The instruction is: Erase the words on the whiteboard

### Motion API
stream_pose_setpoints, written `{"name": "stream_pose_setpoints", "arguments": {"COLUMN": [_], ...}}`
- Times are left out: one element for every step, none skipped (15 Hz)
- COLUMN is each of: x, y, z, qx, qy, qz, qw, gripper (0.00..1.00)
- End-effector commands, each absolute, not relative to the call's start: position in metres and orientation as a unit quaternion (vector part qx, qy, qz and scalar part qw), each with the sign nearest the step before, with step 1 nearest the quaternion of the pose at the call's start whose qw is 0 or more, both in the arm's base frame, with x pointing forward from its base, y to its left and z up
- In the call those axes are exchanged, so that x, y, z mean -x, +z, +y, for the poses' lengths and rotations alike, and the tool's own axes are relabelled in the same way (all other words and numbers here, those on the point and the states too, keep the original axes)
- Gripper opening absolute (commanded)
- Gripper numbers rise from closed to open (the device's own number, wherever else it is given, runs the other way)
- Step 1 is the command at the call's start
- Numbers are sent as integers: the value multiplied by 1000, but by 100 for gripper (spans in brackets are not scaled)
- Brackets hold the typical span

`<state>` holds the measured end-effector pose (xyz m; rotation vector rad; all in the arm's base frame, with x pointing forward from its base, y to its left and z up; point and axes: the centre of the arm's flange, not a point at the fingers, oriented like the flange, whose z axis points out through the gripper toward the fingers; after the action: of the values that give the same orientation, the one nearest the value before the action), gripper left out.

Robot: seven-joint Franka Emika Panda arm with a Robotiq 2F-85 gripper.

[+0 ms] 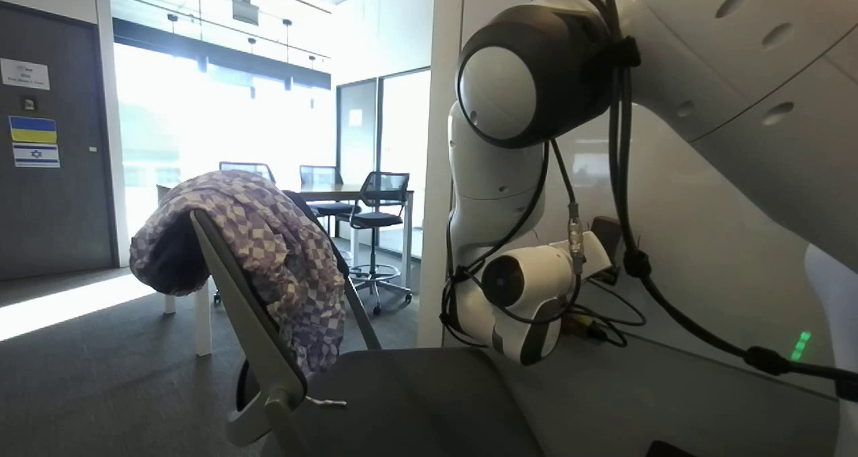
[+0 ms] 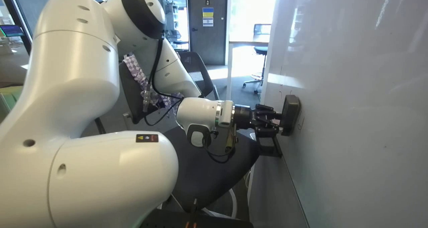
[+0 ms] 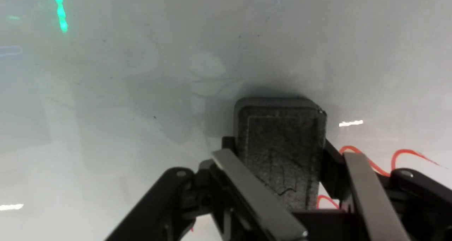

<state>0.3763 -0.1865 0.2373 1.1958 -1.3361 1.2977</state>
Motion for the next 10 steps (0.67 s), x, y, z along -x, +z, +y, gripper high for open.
{"name": "stream_pose_setpoints", "arguments": {"x": [-400, -409, -418, -426, -435, -444, -450, -454, -454, -449], "y": [249, 249, 250, 254, 256, 259, 262, 263, 264, 265], "z": [-184, -181, -175, -169, -163, -156, -154, -157, -163, -171], "qx": [-480, -484, -490, -496, -501, -506, -507, -506, -505, -501], "qy": [556, 559, 564, 571, 576, 582, 585, 585, 583, 580], "qz": [-510, -503, -494, -486, -478, -468, -464, -463, -465, -471], "qw": [447, 448, 444, 438, 434, 431, 430, 433, 434, 437], "gripper": [33, 33, 33, 33, 33, 33, 33, 33, 33, 33]}}
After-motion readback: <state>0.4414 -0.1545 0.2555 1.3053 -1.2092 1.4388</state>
